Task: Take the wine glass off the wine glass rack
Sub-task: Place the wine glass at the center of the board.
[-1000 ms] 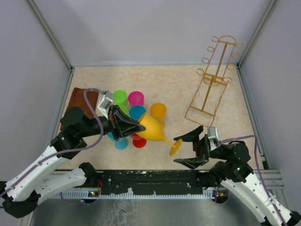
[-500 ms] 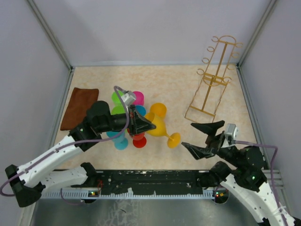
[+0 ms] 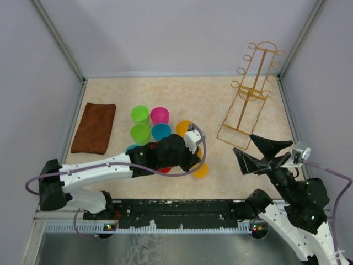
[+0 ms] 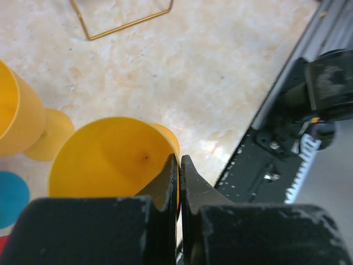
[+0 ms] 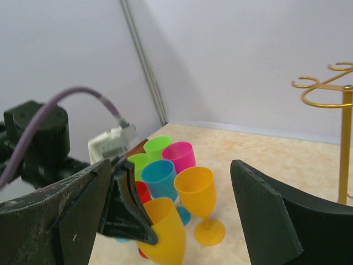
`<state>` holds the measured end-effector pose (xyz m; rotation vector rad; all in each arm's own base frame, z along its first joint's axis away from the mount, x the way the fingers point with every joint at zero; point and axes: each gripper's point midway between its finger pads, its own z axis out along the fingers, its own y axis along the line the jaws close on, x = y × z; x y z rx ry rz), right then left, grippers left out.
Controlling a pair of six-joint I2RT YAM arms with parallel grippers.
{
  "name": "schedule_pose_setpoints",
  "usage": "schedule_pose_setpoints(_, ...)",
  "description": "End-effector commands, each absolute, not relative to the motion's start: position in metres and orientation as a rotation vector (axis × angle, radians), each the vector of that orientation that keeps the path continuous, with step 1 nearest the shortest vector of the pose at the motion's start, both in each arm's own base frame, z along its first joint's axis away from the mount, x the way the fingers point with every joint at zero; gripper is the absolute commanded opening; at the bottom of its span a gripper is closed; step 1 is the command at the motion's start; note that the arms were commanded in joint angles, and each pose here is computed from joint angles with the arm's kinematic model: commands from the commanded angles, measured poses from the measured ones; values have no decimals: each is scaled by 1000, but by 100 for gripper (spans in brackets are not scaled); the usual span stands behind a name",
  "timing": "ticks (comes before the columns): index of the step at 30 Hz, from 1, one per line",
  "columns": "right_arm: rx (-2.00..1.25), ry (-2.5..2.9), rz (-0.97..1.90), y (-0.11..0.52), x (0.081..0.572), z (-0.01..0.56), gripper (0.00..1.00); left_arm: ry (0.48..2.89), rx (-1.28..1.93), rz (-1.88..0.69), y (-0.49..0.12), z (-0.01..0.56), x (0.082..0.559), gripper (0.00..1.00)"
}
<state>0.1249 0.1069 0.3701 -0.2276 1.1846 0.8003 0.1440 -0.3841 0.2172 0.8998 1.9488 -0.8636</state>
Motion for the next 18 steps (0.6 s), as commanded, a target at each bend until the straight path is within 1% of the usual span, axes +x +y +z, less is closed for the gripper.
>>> schedule_pose_setpoints(1,-93,1184,740,79,127,382,89,1906,905,-628,-388,211,167,0)
schedule_pose_setpoints(8,-77,1209,703,76,133,374,89,1998,984,-432,-385,183,173,0)
schedule_pose_setpoints(10,-79,1213,699,76,134,372,89,2028,966,-380,-379,181,176,1)
schedule_pose_setpoints(11,-78,1212,697,76,134,372,89,2034,957,-360,-376,181,178,4)
schedule_pose_setpoints(12,-77,1214,696,77,135,371,89,2034,956,-353,-374,182,179,10)
schedule_pose_setpoints(13,-77,1215,695,77,136,370,89,2032,955,-356,-373,183,178,19)
schedule_pose_setpoints(15,-77,1216,695,78,137,369,89,2031,956,-379,-373,189,175,40)
schedule_pose_setpoints(18,-79,1214,696,78,137,369,89,2022,938,-455,-373,212,168,57)
